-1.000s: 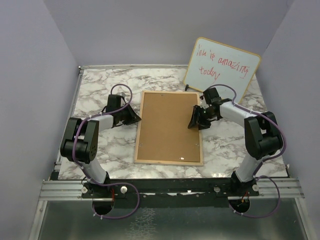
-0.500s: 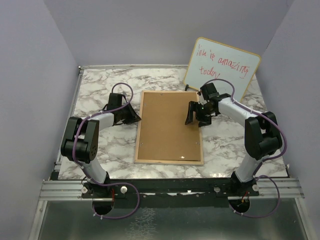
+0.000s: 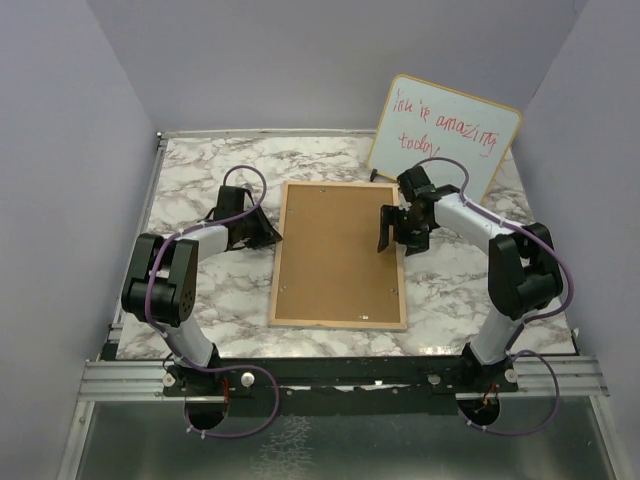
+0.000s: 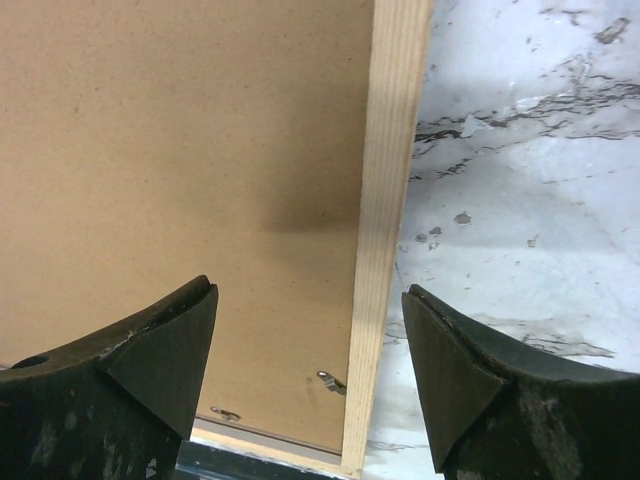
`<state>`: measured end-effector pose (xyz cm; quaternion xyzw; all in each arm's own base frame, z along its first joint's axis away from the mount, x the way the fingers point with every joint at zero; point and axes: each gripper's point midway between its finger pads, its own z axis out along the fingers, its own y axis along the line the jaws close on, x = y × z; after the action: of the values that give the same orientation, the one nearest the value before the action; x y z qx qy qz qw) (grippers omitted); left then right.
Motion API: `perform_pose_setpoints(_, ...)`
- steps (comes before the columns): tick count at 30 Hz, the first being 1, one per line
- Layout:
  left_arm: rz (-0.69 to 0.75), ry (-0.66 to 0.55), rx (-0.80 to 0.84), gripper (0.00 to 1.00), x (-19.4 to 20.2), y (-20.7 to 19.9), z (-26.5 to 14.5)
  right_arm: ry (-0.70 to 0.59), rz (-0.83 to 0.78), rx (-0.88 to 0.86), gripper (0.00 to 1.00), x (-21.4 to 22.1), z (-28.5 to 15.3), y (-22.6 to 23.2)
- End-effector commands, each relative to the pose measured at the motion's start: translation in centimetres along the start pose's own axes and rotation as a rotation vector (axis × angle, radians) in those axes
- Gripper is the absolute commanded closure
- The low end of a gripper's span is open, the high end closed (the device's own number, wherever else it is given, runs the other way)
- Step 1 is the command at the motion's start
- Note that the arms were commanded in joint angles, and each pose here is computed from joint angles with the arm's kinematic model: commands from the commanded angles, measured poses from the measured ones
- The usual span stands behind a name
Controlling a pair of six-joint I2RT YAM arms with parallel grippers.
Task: Put the photo into the frame
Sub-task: Turn over the photo frame item on the photo frame.
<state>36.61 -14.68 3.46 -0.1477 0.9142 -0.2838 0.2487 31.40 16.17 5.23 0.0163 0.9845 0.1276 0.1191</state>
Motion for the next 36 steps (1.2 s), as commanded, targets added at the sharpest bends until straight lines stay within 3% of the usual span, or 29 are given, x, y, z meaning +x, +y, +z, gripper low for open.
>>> perform_pose_setpoints(1,0.007,0.079,-0.13,0.72,2.5,3.1,0.3,-0.077,0.019,0.055,0.22,-1.2,-0.8,-0.6)
perform_pose_setpoints(9,0.012,0.1,-0.104,0.64,2.8,2.7,0.3,-0.022,0.016,-0.008,0.33,0.7,2.0,-0.4)
perform_pose_setpoints(16,0.022,0.102,-0.11,0.67,2.9,3.0,0.4,-0.028,-0.03,-0.144,0.56,1.0,1.6,1.7)
perform_pose_setpoints(20,0.037,0.09,-0.128,0.7,2.5,3.3,0.6,-0.001,-0.017,-0.131,0.62,1.5,1.9,1.5)
perform_pose_setpoints(22,0.047,0.089,-0.136,0.72,2.3,3.3,0.6,-0.006,-0.008,-0.121,0.59,1.5,1.8,1.3)
perform_pose_setpoints(26,0.065,0.075,-0.184,0.74,1.8,3.9,0.2,-0.037,0.014,-0.073,0.4,1.4,0.6,0.5)
perform_pose_setpoints(28,0.075,0.07,-0.201,0.74,1.5,4.1,0.0,-0.041,0.016,-0.073,0.35,1.9,-0.1,0.4)
perform_pose_setpoints(36,0.091,0.055,-0.196,0.69,1.2,3.5,-1.0,-0.032,-0.013,-0.211,0.31,6.1,-2.5,1.8)
